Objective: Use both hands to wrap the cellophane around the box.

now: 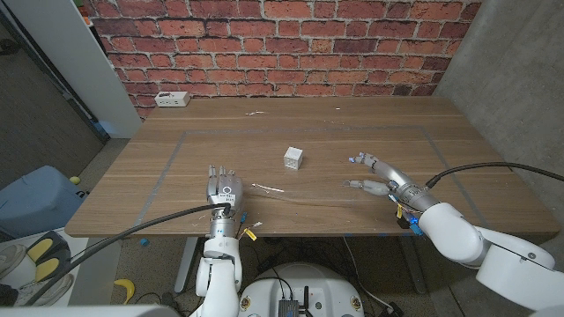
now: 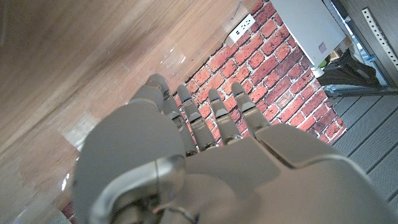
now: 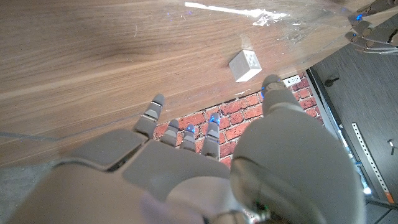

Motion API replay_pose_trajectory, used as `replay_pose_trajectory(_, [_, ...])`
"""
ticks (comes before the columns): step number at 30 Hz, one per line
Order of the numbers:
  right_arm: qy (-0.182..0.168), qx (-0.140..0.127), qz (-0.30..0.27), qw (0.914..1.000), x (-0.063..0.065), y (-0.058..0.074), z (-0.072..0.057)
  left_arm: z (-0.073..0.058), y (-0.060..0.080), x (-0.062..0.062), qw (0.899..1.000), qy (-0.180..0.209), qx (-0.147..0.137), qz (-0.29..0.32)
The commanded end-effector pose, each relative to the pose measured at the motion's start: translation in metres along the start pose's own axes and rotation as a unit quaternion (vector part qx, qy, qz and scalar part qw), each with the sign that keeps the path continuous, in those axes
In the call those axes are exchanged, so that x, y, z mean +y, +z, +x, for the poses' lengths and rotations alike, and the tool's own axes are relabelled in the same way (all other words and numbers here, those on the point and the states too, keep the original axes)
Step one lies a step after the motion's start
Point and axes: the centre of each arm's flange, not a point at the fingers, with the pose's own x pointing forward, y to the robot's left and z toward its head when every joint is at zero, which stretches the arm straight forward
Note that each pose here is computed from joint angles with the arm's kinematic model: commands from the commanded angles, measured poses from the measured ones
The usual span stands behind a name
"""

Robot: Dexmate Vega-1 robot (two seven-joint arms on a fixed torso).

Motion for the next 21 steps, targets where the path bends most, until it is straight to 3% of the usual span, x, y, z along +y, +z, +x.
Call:
replay_pose_trajectory(1, [0.064,0.072,-0.087,0.9916,0.004,0.012,0.015,0.003,0.001,0.007,1.0,0.028,0.006,-0.006])
replay_pose_trajectory(11, [0.129,0.129,-0.124,0.9752,0.009,0.019,0.034,0.005,-0.004,0.006,0.998,0.041,0.033,-0.02])
replay_pose_trajectory(17, [0.113,0.128,-0.141,0.9752,0.011,0.021,0.037,0.006,-0.006,0.006,0.998,0.05,0.035,-0.032])
replay_pose_trajectory(21, [0.076,0.105,-0.152,0.9798,0.015,0.025,0.039,0.005,-0.007,0.007,0.997,0.058,0.018,-0.046])
